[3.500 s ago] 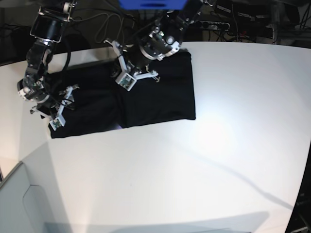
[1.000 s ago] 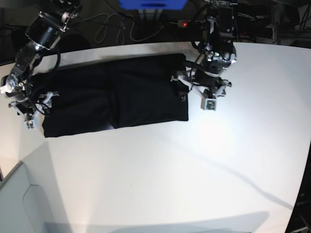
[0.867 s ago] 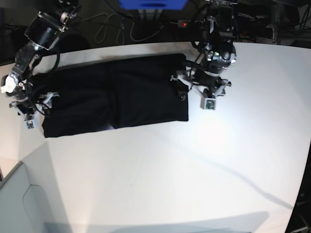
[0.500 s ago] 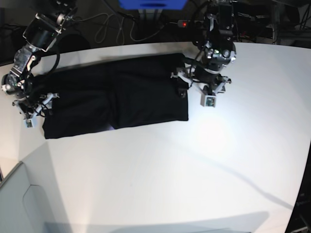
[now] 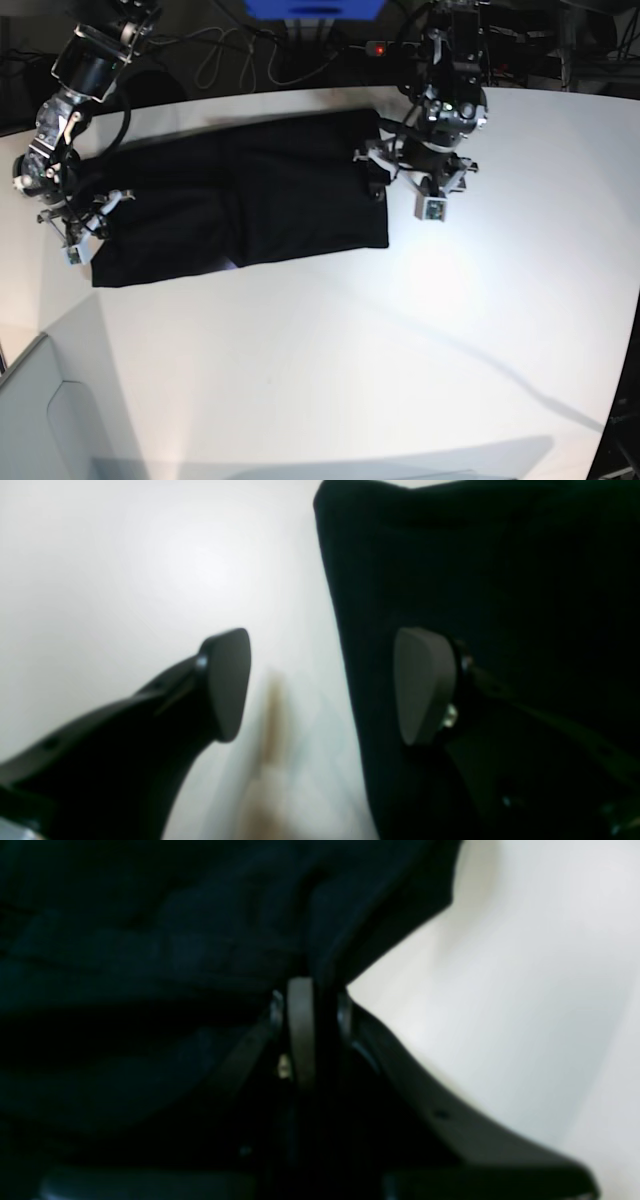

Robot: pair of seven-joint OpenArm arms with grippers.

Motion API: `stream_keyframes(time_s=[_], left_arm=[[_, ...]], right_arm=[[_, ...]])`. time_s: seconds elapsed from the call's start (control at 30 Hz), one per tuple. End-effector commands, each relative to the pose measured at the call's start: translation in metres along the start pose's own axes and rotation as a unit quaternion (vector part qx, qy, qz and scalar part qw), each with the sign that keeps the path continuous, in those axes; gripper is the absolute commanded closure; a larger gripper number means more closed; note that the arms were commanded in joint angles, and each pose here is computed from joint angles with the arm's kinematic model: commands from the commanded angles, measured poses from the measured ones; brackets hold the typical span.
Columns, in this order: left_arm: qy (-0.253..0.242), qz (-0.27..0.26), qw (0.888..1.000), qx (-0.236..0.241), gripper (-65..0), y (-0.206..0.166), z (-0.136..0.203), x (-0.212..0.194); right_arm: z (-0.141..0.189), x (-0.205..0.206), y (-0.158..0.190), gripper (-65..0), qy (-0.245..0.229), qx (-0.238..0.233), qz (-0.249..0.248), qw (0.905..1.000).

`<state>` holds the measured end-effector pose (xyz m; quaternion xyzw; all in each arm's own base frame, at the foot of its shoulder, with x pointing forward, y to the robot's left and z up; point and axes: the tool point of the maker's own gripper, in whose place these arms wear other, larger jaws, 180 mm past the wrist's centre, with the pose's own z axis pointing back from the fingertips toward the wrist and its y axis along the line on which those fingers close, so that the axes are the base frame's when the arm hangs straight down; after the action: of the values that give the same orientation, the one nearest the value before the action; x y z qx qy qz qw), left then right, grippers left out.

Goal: Fold the T-shirt properly
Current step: 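Grasp the bundle's end with the right gripper and lift it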

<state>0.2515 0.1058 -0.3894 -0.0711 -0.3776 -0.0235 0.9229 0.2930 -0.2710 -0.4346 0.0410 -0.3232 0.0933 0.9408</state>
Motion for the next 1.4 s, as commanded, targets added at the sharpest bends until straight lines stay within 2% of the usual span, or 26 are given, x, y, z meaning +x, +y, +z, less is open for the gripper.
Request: stream_keyframes(time_s=[0.0,0.2,0.33,0.5,0.63,0.8,1.0,1.23,1.37], left_arm=[[-0.020,0.000,1.000,-0.003,-43.3,-0.002,0.002,0.011],[-0.020,-0.001,1.000,-0.003,-43.3,-0.002,0.002,0.011],[-0.020,0.000,1.000,-0.004,-43.3,-0.003,0.002,0.011],[-0.020,-0.001,1.000,-0.006,-43.3,-0.005,0.002,0.011],[-0.019,-0.002,1.000,-0.006,-43.4,-0.004,0.002,0.011],[-0.020,-0.002,1.000,-0.004,-43.4,-0.002,0.002,0.012],[-0.014,-0.002,1.000,-0.003,-43.4,-0.002,0.002,0.009],[-0.012,-0.003,1.000,-0.002,-43.4,-0.001,0.002,0.008],[-0.011,-0.002,1.000,-0.002,-43.4,-0.001,0.003,0.007]], right_arm=[[0.000,-0.024,0.002,-0.1,0.059,-0.001,0.023,0.9980],[0.026,0.011,-0.006,-0.2,0.031,-0.042,0.068,0.9963],[0.051,0.040,0.002,-0.2,-0.008,-0.072,0.098,0.9925],[0.073,0.059,0.021,-0.2,-0.035,-0.091,0.115,0.9886],[0.085,0.073,0.052,-0.2,-0.052,-0.082,0.163,0.9819],[0.097,0.089,0.113,-0.2,-0.092,-0.039,0.216,0.9712],[0.095,0.100,0.202,-0.2,-0.130,0.059,0.264,0.9539],[0.103,0.111,0.293,-0.2,-0.171,0.165,0.307,0.9214],[0.098,0.106,0.331,-0.2,-0.168,0.216,0.328,0.9041]])
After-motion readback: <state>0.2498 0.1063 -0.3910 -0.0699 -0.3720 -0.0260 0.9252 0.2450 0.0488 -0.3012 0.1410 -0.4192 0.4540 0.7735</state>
